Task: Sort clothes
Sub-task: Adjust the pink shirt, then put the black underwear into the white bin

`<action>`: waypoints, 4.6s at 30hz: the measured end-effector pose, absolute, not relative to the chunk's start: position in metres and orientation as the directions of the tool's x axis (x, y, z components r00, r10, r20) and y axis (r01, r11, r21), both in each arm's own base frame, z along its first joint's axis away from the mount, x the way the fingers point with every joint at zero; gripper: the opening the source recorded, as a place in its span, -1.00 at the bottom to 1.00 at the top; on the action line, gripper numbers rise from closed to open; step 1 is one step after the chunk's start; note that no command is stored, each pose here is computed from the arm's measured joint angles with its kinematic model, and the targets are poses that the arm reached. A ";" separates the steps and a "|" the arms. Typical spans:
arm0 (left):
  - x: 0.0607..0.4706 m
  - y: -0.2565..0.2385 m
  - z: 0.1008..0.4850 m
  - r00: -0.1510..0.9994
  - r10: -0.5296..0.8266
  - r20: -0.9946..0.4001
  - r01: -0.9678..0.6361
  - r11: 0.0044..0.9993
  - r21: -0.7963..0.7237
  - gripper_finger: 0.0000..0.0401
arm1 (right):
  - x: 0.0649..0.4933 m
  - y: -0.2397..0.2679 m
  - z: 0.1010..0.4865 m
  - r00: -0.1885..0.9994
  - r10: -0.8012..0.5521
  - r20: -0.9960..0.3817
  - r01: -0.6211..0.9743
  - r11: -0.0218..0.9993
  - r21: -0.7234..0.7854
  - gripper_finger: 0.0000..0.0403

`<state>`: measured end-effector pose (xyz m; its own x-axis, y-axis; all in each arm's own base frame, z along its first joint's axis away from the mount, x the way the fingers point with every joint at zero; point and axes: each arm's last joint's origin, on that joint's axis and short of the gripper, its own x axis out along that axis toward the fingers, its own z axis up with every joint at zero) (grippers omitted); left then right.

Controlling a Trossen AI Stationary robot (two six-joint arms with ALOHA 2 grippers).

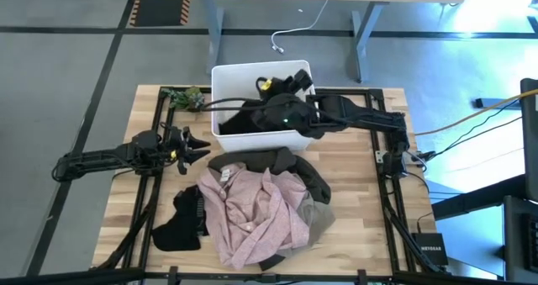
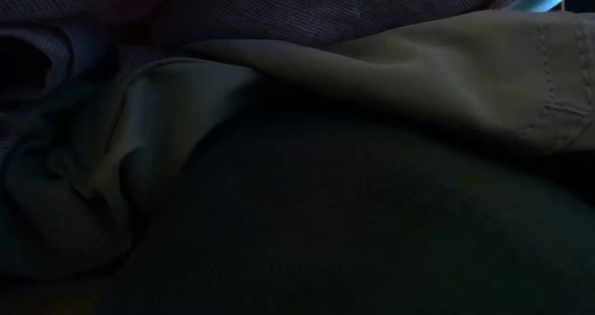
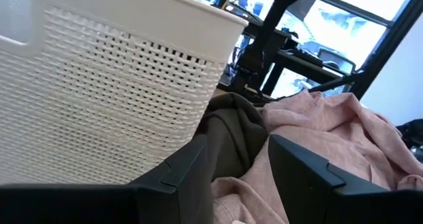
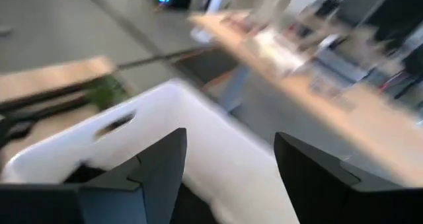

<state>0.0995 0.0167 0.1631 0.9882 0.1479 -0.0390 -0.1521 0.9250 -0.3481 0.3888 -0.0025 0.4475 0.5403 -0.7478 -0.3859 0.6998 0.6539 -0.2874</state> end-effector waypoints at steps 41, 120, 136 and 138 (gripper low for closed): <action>0.099 0.017 0.163 0.988 0.151 -0.041 -0.156 0.915 -0.372 -0.22 | 0.386 0.183 0.273 0.120 -0.208 -0.971 0.244 0.954 -0.174 0.22; 0.100 0.015 0.163 0.990 0.136 -0.042 -0.142 0.934 -0.328 -0.22 | 0.555 0.133 0.131 0.919 -0.041 -0.393 0.040 0.999 -0.012 -0.13; 0.100 0.015 0.163 0.990 0.136 -0.042 -0.142 0.927 -0.347 -0.22 | 0.570 0.147 0.175 0.968 0.004 -0.250 -0.010 1.000 -0.023 -0.13; 0.100 0.015 0.163 0.990 0.136 -0.042 -0.142 0.926 -0.349 -0.22 | 0.573 0.150 0.190 0.987 0.009 -0.160 -0.010 1.000 -0.002 -0.13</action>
<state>0.0998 0.0150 0.1628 0.9898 0.1360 -0.0417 -0.1420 0.9262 -0.3494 0.5735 0.1496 0.1905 0.9871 0.0094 -0.1598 -0.0098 1.0000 -0.0018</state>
